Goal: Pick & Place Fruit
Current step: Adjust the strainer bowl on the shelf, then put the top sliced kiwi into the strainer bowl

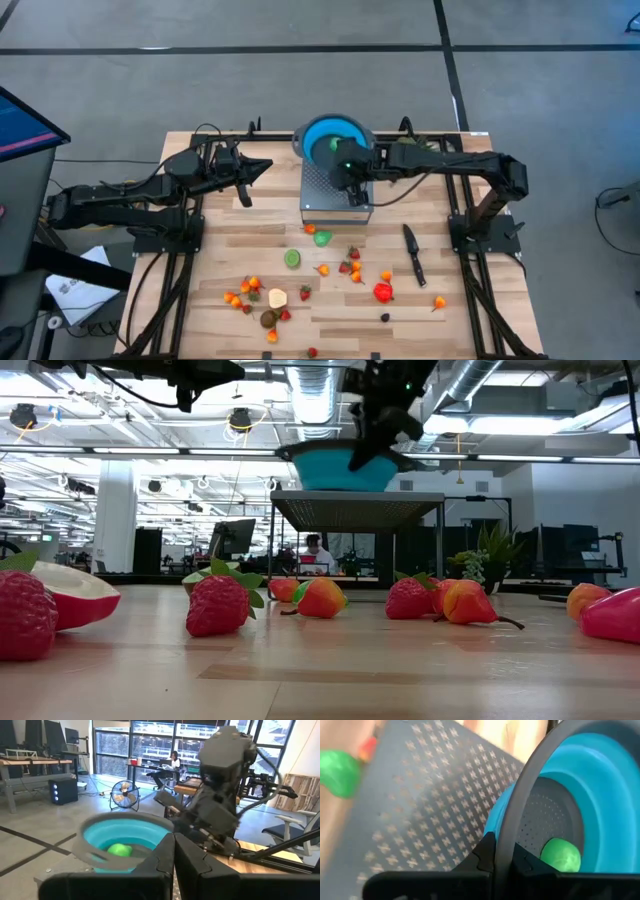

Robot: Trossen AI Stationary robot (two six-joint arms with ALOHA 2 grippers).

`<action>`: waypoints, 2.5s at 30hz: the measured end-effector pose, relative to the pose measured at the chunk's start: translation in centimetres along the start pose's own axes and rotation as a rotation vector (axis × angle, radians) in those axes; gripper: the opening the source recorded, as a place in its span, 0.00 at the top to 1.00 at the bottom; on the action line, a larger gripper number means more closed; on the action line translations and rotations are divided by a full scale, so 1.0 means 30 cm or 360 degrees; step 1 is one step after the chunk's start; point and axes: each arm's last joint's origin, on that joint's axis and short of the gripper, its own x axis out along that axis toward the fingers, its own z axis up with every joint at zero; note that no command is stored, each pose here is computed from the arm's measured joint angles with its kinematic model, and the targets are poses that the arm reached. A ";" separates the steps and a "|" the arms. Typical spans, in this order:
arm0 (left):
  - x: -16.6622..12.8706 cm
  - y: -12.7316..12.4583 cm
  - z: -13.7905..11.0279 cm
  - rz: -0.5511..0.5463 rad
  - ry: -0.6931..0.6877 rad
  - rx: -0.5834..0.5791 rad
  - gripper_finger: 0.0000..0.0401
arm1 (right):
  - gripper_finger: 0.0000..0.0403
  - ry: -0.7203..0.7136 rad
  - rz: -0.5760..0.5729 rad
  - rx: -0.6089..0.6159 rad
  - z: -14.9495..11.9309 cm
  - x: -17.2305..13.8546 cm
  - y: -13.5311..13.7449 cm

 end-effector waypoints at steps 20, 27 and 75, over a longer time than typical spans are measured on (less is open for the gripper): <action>0.000 0.000 0.000 -0.0001 0.0000 -0.0004 1.00 | 1.00 0.0001 0.0171 0.0174 0.097 -0.125 0.150; 0.000 0.000 0.000 -0.0001 0.0000 -0.0004 1.00 | 1.00 0.0029 0.0202 0.0217 0.119 -0.099 0.194; 0.000 0.000 0.000 -0.0003 0.0000 -0.0003 1.00 | 0.92 0.0396 0.0349 0.0507 0.113 -0.338 0.238</action>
